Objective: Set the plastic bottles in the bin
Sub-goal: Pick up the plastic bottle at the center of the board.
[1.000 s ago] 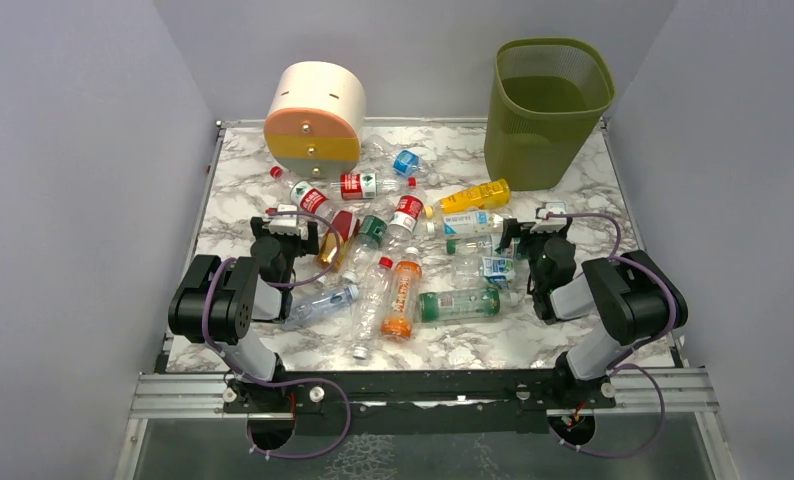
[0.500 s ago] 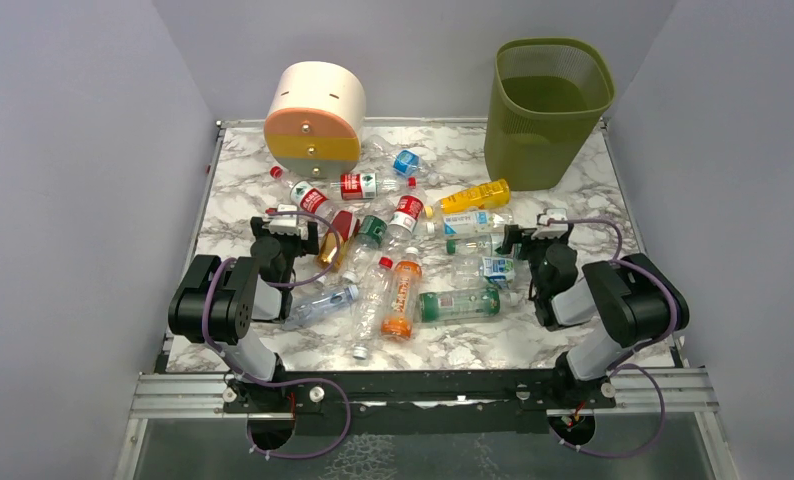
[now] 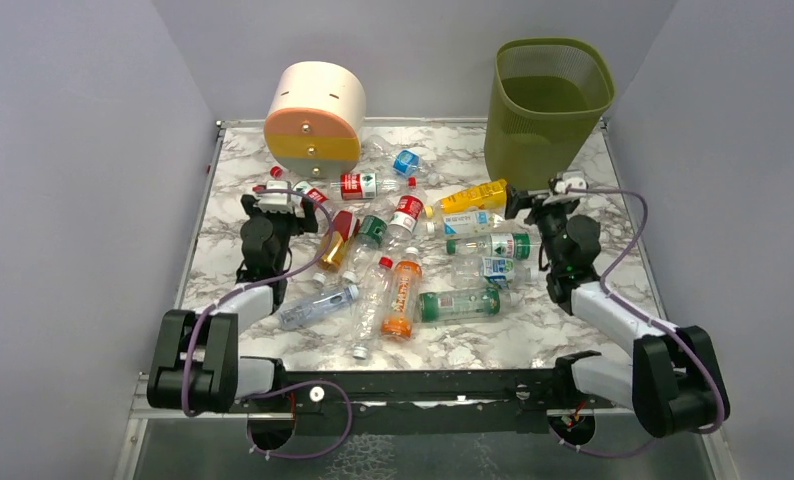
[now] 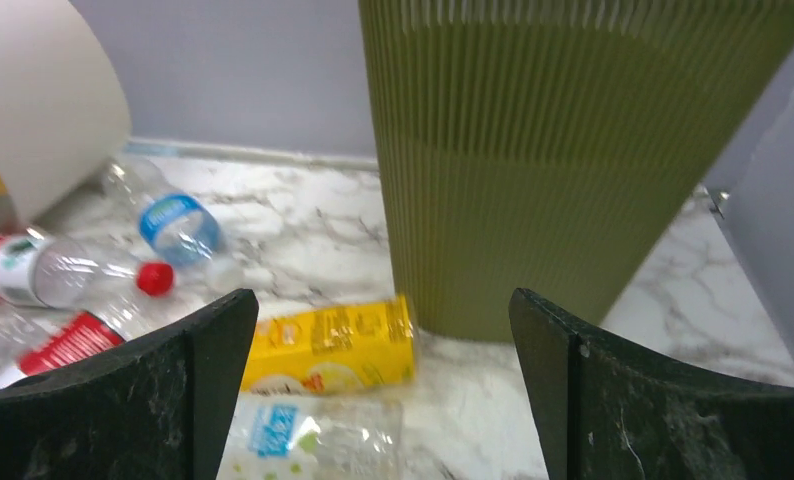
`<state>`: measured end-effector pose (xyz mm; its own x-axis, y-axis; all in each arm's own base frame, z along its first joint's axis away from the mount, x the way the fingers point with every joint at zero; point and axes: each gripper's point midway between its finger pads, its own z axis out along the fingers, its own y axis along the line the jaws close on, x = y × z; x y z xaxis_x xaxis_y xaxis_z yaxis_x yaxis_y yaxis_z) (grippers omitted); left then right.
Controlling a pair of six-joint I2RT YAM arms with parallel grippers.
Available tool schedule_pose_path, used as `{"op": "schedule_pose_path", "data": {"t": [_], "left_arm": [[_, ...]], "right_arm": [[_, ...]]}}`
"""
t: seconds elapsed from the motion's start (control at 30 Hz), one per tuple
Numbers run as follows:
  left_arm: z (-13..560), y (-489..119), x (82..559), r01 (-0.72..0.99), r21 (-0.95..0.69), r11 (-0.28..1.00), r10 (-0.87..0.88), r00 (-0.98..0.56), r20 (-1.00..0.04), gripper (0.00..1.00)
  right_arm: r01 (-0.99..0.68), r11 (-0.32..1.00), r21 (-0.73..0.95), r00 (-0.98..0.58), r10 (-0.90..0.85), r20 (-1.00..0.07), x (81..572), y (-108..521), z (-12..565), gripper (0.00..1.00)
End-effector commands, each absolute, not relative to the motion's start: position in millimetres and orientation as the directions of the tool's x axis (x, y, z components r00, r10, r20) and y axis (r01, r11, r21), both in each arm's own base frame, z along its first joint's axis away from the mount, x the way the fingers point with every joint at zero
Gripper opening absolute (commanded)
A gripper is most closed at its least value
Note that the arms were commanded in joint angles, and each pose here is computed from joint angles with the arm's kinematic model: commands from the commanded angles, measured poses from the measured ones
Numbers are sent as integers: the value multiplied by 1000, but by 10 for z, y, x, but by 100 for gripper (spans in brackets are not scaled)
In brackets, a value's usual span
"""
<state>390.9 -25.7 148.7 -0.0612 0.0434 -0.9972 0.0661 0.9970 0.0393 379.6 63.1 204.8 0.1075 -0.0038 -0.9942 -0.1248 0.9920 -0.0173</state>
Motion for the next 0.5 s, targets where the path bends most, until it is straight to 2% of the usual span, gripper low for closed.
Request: {"op": "schedule_pose_path", "data": {"t": [0.0,0.13,0.3,0.37,0.47], "left_arm": [[1948,-454,3896,130,-72,989,-71,-9,-997,99],[2392,-645,3837,221,-161,962,-172,34,-984,99],[2862,-733,3669,261,-322,910,-344,46,-938,99],[2960,-750,3607,248,-426,870,-442,10,-897,99],[3125,-875,3504,299,-441,846,-446,-56,-893,99]], "right_arm": [[-231,973,32,8,35,-999,3826,839,2348,100],[-290,952,94,-60,79,-995,3826,983,2667,100],[-305,932,198,-232,128,-964,3831,1108,2790,100],[-308,917,253,-311,154,-938,3820,1181,2769,100],[-348,883,316,-404,163,-900,3770,1329,2663,100]]}}
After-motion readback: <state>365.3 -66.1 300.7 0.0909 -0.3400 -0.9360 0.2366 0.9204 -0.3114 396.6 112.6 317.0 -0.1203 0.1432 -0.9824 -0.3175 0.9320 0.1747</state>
